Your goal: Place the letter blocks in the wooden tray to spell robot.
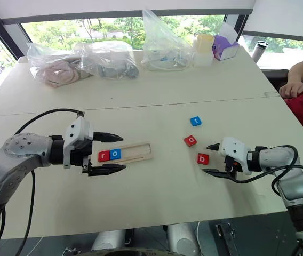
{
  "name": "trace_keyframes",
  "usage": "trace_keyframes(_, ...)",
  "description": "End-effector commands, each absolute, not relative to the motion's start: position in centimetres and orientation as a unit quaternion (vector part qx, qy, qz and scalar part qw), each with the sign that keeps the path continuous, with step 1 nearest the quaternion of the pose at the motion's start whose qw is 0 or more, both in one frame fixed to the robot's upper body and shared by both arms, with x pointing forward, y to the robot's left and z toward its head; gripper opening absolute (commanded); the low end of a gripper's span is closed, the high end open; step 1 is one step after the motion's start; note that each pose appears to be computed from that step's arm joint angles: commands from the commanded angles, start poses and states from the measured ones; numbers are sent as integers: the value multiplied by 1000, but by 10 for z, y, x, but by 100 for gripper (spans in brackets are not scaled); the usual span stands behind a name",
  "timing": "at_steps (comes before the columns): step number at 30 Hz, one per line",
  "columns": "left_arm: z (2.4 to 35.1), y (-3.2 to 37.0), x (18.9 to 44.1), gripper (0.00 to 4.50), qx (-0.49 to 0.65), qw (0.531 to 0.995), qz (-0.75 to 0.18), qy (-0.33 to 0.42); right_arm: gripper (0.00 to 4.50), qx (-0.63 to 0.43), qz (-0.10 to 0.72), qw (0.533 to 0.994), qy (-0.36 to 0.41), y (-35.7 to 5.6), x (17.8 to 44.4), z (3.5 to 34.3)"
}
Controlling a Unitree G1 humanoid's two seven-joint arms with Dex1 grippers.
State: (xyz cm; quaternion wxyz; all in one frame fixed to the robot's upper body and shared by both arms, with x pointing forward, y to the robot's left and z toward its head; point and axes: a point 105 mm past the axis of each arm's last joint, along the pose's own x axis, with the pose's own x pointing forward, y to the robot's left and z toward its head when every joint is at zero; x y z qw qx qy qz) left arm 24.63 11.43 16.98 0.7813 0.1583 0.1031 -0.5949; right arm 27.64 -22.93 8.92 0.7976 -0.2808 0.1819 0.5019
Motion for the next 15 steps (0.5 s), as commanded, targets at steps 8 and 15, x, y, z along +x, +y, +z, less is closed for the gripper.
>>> trace_keyframes(8, 174, 129, 253, 450, 189, 794, -570, 96, 108, -256, 523, 800, 142, -208, 287, 113)
trace_keyframes(15, 168, 183, 261, 450, 225, 826, -499, 135, 108, -263, 601, 749, 96, -103, 306, 161)
